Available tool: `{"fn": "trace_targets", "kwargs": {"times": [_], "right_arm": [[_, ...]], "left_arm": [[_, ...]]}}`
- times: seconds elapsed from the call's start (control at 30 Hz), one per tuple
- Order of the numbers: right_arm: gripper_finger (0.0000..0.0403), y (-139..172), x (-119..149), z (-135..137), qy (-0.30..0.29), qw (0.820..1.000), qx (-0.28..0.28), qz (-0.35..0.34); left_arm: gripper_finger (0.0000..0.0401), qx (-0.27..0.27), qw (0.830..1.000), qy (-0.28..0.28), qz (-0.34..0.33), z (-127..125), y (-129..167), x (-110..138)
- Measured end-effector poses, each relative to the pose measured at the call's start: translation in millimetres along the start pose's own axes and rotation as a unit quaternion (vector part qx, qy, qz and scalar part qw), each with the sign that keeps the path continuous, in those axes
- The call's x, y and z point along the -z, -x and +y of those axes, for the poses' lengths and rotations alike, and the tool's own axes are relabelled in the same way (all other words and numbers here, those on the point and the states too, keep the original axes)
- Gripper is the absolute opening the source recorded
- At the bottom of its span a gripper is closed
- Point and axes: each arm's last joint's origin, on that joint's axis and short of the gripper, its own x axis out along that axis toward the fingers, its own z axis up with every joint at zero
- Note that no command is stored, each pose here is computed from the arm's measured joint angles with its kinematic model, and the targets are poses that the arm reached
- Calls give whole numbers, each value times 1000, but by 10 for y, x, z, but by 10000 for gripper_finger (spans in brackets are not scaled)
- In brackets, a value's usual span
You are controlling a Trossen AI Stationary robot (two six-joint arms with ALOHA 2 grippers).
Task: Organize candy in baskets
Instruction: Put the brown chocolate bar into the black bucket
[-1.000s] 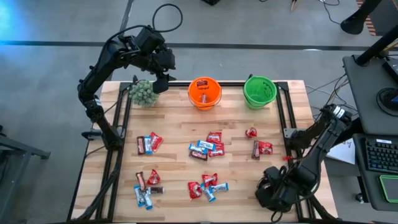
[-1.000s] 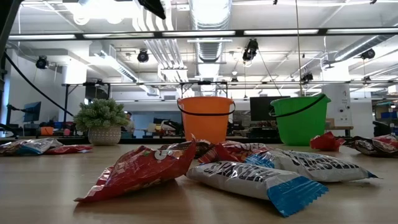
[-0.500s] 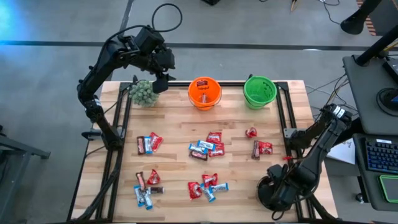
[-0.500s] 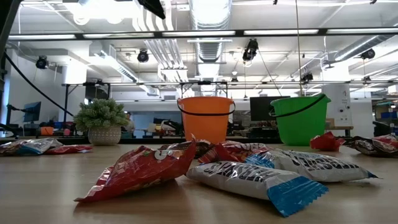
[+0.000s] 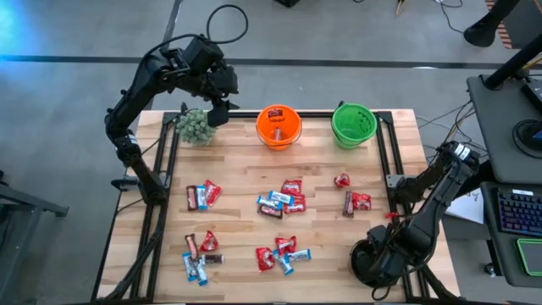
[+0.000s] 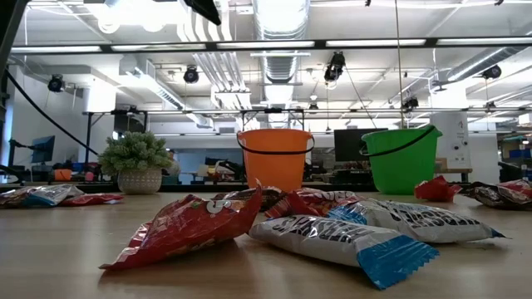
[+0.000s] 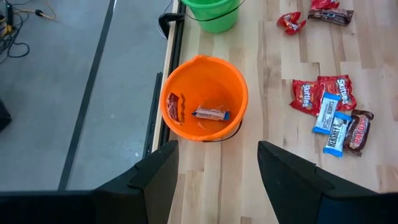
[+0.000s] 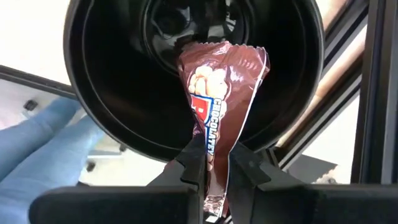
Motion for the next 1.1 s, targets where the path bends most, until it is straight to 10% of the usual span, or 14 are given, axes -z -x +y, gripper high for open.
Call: {"fn": "trace_targets", "kwargs": {"times": [1.1], "right_arm": [[34,32,-70,-8,-39,994,-42,-93]], "left_arm": [[201,-7,1000,-5,-14,-8,71,1]]}}
